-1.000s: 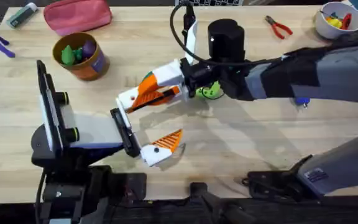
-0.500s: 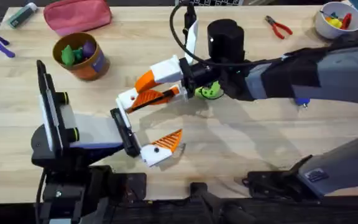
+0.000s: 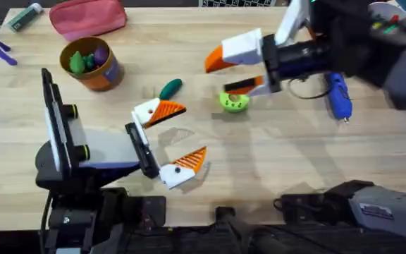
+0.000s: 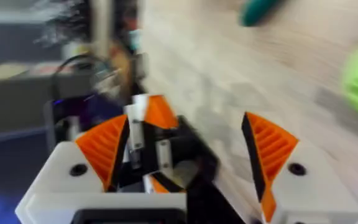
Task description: Pick up the gripper from the table and insert it into the empty holder that is missing its gripper. Then pick up a screw, insert it into the mounting hole, and use the screwdriver to tighten it. Finally, clean up the table by picking up the vegetable and placing it into the bucket.
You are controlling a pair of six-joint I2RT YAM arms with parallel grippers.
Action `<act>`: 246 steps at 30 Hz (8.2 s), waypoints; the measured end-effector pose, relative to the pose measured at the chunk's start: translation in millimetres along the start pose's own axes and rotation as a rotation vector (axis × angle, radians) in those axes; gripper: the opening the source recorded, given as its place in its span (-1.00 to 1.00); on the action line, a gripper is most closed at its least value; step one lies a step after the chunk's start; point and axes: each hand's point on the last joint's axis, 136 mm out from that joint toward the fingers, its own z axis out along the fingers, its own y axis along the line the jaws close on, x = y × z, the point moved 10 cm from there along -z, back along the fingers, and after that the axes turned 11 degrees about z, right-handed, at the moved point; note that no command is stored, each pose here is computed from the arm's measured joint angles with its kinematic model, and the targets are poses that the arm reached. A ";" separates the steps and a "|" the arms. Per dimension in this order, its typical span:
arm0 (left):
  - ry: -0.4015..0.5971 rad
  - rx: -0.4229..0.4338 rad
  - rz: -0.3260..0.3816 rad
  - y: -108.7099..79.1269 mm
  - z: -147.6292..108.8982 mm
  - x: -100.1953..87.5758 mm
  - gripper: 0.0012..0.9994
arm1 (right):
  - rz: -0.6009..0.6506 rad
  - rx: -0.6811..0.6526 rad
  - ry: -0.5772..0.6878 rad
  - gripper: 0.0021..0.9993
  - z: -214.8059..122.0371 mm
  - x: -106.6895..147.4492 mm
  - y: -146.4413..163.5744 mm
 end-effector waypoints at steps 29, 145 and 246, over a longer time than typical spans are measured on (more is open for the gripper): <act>0.000 0.000 0.002 0.0 0.0 0.1 0.98 | 0.408 0.976 -0.295 0.98 28.7 -49.3 -5.9; 0.000 0.000 0.002 0.0 0.0 0.0 0.97 | 0.529 1.075 -0.487 -0.99 67.6 -70.7 -64.8; 0.000 0.000 0.003 0.0 0.0 0.0 0.98 | -1.488 0.785 0.505 -0.99 125.7 97.5 176.5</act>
